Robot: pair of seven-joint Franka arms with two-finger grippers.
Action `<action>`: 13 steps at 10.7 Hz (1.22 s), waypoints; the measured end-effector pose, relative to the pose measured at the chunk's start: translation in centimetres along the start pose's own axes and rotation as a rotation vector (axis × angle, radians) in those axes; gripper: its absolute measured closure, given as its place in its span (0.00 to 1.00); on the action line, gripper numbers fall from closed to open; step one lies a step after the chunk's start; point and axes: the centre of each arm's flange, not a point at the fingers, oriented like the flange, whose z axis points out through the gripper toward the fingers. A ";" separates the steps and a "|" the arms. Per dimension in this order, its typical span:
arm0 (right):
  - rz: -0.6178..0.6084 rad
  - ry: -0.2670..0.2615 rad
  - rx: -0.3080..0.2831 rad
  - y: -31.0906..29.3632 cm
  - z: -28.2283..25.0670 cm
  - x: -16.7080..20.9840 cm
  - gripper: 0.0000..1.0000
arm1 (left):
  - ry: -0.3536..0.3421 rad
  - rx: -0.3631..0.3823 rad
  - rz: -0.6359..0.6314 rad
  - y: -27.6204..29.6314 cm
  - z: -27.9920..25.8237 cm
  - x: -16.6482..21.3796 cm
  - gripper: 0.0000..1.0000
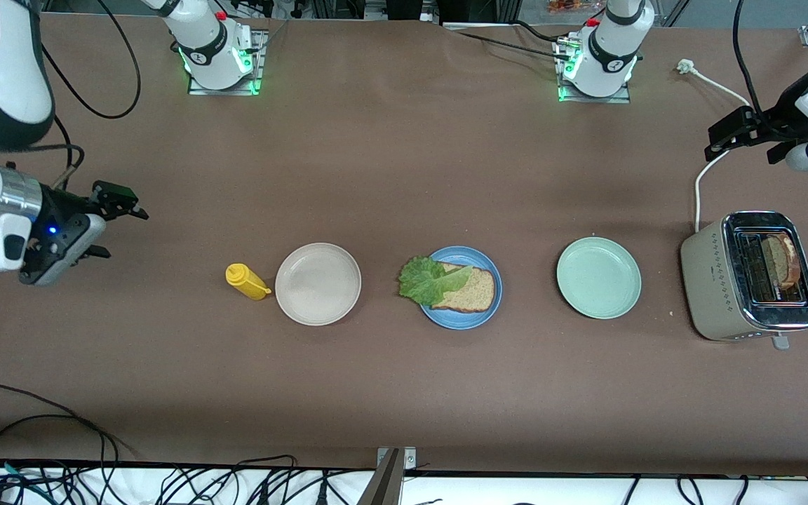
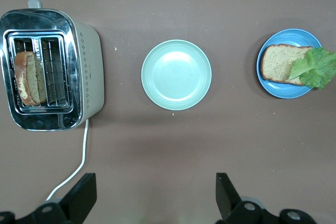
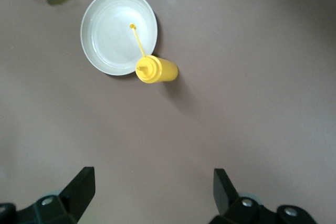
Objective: Make sandwich in blue plate with both arms
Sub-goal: 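Open the right gripper and raise it away from the bottle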
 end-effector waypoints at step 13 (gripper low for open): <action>0.500 0.010 -0.247 -7.0 -9.3 -4.5 0.00 | 0.000 0.000 0.000 0.0 0.0 0.0 0.00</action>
